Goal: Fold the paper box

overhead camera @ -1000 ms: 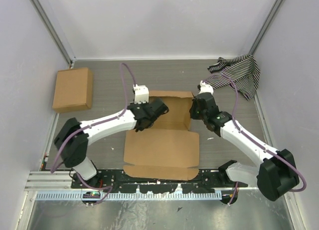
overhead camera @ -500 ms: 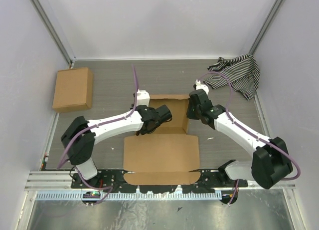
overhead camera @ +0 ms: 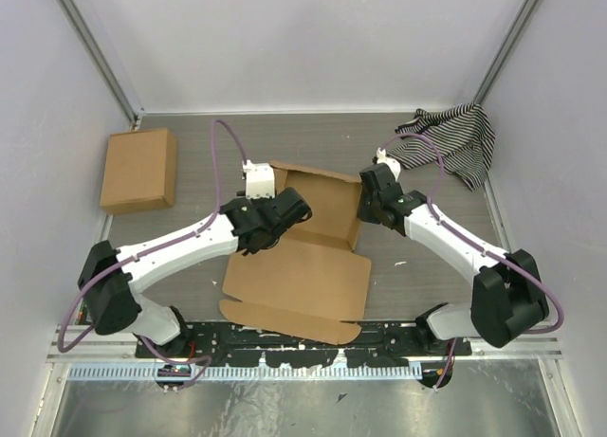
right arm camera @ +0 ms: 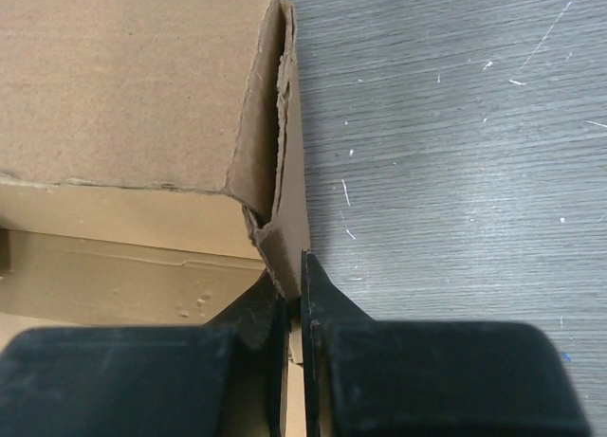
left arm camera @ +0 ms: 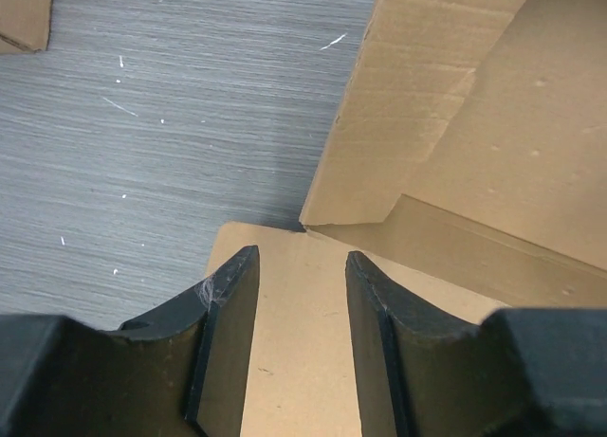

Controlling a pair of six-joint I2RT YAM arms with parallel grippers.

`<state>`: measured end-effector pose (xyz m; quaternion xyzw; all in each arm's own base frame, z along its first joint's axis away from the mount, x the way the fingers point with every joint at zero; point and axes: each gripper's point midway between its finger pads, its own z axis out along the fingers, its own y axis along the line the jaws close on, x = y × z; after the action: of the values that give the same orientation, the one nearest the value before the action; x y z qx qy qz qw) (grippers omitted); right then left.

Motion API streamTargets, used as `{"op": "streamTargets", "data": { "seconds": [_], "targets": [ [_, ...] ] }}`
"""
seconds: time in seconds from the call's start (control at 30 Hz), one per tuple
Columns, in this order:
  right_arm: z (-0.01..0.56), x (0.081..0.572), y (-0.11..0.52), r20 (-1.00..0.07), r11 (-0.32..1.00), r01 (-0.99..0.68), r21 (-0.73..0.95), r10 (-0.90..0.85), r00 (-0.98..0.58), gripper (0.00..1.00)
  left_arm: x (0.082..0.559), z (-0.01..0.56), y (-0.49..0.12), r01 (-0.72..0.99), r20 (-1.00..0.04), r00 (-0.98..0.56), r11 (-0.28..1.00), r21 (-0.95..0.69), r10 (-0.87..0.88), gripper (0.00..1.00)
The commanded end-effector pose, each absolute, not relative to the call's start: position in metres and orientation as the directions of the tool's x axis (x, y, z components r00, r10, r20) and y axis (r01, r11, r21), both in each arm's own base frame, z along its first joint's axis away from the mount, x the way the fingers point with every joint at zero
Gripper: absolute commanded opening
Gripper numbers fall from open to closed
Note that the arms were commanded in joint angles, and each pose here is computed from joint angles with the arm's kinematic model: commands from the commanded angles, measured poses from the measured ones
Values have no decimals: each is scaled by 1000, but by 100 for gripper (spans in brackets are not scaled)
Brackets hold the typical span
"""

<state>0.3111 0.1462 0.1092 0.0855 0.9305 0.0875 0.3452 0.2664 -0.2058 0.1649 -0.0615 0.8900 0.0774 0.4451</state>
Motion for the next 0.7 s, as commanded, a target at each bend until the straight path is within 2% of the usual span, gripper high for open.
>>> {"op": "streamTargets", "data": {
  "seconds": [0.0, 0.2, 0.23, 0.33, 0.4, 0.5, 0.67],
  "targets": [
    [131, 325, 160, -633, 952, 100, 289, 268, -727, 2, 261, 187, -202, -156, -812, -576, 988, 0, -91, 49],
    [127, 323, 166, -610, 950, 88, 300, 263, -747, 4, 272, 180, -175, -199, -802, -584, 980, -12, -128, 49],
    [127, 322, 166, -606, 949, 88, 303, 263, -751, 8, 275, 176, -173, -197, -794, -594, 980, -14, -131, 49],
    [129, 320, 170, -595, 947, 75, 313, 257, -762, 36, 285, 165, -171, -186, -768, -623, 982, -35, -146, 49],
    [131, 322, 170, -596, 948, 73, 309, 253, -763, 46, 294, 164, -174, -174, -763, -630, 984, -47, -148, 50],
    [133, 327, 170, -597, 955, 72, 289, 238, -766, 54, 307, 167, -181, -153, -754, -644, 987, -39, -130, 50],
    [142, 337, 170, -616, 960, 70, 270, 228, -754, 57, 321, 167, -195, -115, -734, -674, 993, -4, -81, 50]
  ]
}}
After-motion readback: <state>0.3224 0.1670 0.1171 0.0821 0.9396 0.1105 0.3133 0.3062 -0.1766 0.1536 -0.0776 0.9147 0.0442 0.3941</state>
